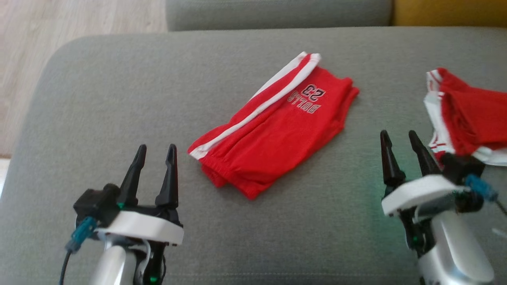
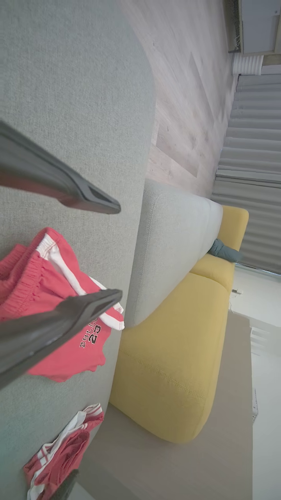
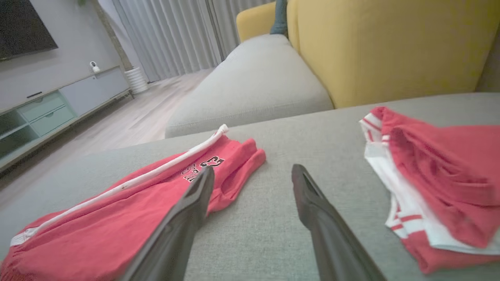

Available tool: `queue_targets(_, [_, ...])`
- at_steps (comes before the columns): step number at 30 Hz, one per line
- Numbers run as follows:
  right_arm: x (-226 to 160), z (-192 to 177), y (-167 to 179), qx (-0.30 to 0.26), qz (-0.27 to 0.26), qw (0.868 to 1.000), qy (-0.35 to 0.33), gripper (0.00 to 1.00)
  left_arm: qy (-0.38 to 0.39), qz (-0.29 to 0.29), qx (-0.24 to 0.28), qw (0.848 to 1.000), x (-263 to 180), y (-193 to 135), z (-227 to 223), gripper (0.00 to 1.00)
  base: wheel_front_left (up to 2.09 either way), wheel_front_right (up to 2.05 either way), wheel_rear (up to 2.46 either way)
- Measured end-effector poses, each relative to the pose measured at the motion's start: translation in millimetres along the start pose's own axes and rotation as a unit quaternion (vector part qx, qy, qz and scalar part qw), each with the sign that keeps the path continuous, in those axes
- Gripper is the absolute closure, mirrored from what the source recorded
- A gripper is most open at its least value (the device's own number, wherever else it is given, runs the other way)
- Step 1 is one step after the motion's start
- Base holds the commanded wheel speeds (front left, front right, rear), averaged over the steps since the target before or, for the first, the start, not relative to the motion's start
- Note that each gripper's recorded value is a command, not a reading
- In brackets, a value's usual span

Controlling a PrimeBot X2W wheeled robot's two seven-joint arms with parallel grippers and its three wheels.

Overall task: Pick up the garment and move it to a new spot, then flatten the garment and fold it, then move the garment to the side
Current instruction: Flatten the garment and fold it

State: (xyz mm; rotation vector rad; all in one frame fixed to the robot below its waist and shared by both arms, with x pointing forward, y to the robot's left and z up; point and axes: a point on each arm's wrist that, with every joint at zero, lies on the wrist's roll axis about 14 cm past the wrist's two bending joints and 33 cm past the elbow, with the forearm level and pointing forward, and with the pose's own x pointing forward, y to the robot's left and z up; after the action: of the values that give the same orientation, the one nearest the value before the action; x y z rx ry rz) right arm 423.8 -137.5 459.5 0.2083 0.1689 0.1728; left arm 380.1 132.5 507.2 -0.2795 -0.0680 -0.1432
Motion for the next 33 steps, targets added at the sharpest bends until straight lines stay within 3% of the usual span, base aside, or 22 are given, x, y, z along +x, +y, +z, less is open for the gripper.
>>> queue_targets(8, [48.6,-22.2,-3.8,0.094,-0.016,0.991,0.09,0.0,0.021,0.028,-0.008,0.999,-2.1,17.2,-13.1,0.0,0.0,0.0,0.0])
queue_targets(15, [90.7,-49.1,18.3,0.178,-0.004,0.971,0.158,0.0,0.027,0.058,-0.003,0.998,-4.5,37.2,-15.3,0.0,0.0,0.0,0.0])
queue_targets(23, [116.1,-73.9,27.6,0.204,-0.016,0.957,0.207,0.0,0.037,0.083,0.002,0.996,-12.6,51.0,-19.1,0.0,0.0,0.0,0.0])
queue_targets(33, [148.9,-77.1,29.2,0.195,-0.033,0.952,0.233,0.0,0.039,0.098,0.003,0.994,-11.6,59.9,-19.2,0.0,0.0,0.0,0.0])
